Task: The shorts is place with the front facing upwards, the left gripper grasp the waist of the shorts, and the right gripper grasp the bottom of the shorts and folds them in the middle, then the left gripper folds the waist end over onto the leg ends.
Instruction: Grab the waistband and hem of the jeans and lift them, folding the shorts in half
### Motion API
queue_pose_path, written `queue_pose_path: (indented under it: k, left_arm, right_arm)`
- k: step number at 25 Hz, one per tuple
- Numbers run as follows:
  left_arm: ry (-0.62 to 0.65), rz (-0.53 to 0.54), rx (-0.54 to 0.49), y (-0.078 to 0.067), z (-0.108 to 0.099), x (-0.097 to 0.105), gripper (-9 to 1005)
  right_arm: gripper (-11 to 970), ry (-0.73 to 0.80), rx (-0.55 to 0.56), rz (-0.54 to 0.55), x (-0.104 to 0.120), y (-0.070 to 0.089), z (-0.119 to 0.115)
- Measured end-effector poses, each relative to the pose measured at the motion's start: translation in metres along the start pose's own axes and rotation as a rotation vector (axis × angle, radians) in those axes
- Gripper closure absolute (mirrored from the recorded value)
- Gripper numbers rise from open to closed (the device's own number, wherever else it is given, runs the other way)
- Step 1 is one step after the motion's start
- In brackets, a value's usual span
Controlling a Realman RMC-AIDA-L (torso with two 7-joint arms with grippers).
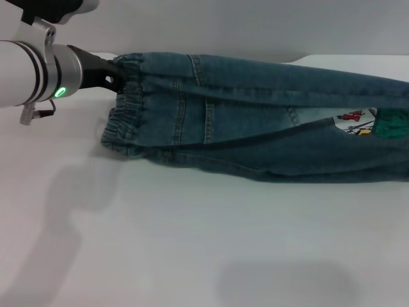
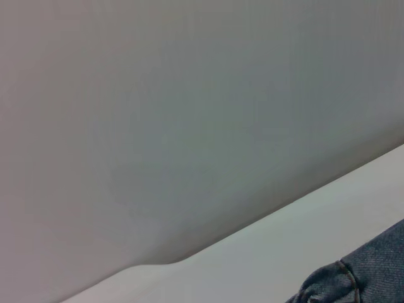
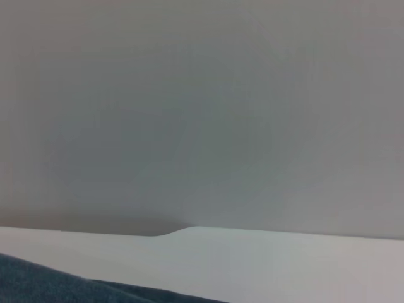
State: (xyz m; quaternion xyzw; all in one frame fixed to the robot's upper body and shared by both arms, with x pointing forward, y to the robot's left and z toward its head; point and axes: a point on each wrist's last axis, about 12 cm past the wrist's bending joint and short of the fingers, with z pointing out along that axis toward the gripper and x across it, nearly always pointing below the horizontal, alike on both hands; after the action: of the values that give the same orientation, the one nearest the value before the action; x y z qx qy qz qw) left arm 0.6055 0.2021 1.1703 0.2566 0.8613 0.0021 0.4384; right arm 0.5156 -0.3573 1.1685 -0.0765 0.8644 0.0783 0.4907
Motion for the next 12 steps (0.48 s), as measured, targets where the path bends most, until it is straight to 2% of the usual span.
queue_pose_path:
  k: [12]
  left_arm:
    - [-0.051, 0.005, -0.012, 0.001, 0.007, -0.006, 955]
  right_arm:
    - [905, -0.034, 0.054, -0.041, 0.002, -0.010, 0.015]
